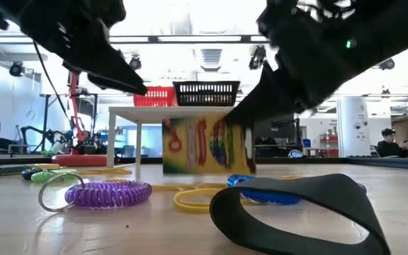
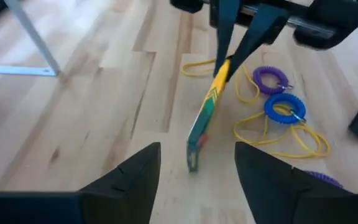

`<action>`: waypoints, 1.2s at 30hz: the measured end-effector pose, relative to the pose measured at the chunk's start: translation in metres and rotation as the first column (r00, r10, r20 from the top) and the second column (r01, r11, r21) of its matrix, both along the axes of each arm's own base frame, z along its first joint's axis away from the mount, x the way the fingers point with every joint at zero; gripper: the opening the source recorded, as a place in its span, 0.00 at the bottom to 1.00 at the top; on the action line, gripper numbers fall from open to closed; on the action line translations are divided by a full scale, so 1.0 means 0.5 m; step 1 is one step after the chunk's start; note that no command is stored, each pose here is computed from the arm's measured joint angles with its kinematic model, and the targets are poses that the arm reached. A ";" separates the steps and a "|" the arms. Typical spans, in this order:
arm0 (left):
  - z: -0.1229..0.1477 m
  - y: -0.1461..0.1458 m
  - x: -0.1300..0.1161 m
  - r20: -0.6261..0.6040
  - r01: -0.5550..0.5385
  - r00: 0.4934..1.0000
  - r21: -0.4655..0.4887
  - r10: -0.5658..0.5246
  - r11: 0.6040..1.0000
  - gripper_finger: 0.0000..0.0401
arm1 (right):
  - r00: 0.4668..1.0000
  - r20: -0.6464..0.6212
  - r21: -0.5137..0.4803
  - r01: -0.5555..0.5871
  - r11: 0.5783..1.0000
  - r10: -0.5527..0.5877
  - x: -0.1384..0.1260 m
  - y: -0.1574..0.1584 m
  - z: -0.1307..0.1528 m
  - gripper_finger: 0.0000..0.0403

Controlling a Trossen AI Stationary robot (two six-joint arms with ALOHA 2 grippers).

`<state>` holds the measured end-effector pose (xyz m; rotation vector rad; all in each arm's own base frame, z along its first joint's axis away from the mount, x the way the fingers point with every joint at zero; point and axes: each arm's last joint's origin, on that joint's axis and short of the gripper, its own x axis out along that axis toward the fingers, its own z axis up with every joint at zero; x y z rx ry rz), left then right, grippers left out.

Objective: Pick & Place Office Desk Supplies
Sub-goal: Put the right crayon box into the black bin on the shelf

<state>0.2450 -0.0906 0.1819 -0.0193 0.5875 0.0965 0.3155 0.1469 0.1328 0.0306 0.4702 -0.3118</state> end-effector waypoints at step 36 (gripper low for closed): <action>-0.067 -0.024 -0.046 0.218 -0.088 0.971 -0.046 0.096 0.995 0.50 | 0.994 -0.101 0.419 0.011 0.908 0.035 0.022 -0.618 0.398 0.05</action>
